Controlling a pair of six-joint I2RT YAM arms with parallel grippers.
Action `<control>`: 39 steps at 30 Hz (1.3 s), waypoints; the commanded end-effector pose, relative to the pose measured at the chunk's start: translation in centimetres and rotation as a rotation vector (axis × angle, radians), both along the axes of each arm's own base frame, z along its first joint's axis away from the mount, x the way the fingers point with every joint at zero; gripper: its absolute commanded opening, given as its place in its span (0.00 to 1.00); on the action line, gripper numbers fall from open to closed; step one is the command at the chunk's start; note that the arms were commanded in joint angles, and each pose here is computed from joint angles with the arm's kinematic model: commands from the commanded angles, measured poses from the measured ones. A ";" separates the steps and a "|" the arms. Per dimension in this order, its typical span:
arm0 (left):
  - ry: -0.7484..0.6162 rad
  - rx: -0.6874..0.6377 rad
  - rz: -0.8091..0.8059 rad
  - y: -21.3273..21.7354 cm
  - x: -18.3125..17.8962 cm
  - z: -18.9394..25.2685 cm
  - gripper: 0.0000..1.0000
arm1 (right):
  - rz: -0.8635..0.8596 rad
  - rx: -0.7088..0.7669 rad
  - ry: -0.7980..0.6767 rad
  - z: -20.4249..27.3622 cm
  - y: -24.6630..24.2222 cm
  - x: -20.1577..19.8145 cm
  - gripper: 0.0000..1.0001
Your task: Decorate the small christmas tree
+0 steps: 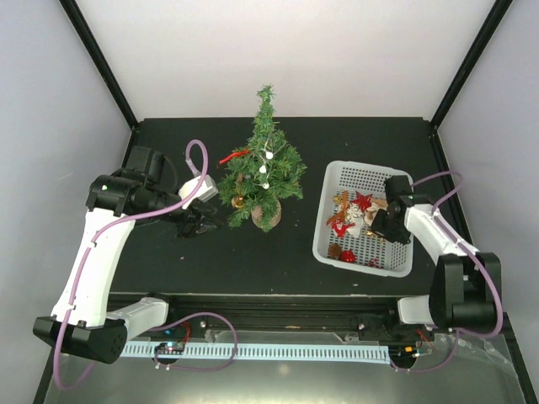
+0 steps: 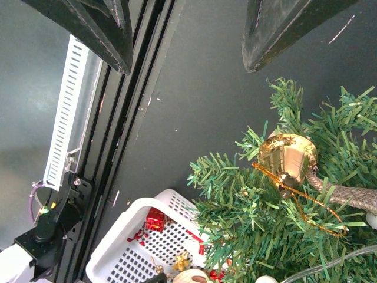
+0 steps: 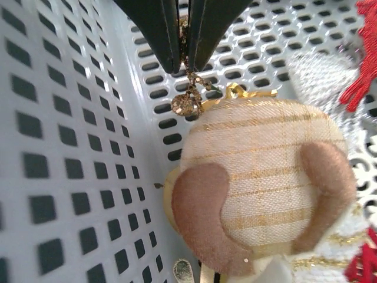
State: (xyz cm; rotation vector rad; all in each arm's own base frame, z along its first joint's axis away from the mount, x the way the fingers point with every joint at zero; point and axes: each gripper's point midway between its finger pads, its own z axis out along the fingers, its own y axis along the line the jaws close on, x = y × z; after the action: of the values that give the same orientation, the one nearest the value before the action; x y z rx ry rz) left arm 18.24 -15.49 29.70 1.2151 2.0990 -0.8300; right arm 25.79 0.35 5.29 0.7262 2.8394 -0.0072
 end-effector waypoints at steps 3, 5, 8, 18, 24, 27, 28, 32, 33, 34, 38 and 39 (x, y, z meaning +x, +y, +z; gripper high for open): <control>-0.036 0.005 -0.012 0.2 -0.7 0.8 0.52 | 0.010 0.038 -0.078 4.2 0.5 -0.1 0.06; -0.037 0.005 -0.012 0.3 -0.8 0.8 0.53 | 0.024 0.047 -0.117 6.0 0.7 0.0 0.07; -0.038 0.008 -0.011 0.3 -0.8 0.8 0.53 | 0.055 0.055 -0.165 8.5 1.2 0.2 0.07; -0.031 0.024 -0.010 0.5 -1.0 0.7 0.53 | 0.187 0.222 -0.408 17.3 7.1 3.0 0.08; -0.029 0.044 -0.004 0.8 -1.2 0.7 0.53 | 0.300 0.382 -0.606 24.9 11.3 5.0 0.09; -0.025 0.047 -0.002 0.9 -1.3 0.5 0.53 | 0.373 0.473 -0.695 28.7 13.8 5.7 0.10; -0.024 0.049 -0.002 0.9 -1.3 0.4 0.53 | 0.390 0.499 -0.716 29.7 14.5 6.0 0.10; -0.023 0.050 0.001 0.9 -1.3 0.3 0.53 | 0.458 0.612 -0.769 32.9 17.5 7.4 0.11; -0.027 0.050 0.002 0.9 -1.3 0.3 0.53 | 0.480 0.623 -0.777 33.6 18.3 7.7 0.11; -0.027 0.051 0.005 1.0 -1.4 0.3 0.53 | 0.499 0.633 -0.783 34.2 19.2 8.0 0.11; -0.027 0.050 0.008 1.0 -1.5 0.2 0.53 | 0.558 0.697 -0.775 35.4 22.3 9.0 0.11; -0.029 0.050 0.009 1.0 -1.5 0.1 0.53 | 0.570 0.721 -0.771 35.5 23.1 9.2 0.11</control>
State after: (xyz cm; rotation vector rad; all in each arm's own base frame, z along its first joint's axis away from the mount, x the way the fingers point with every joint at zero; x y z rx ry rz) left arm 17.23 -14.70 29.42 1.2360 2.1271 -0.7726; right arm 34.66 20.31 38.87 0.0310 2.1738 1.0077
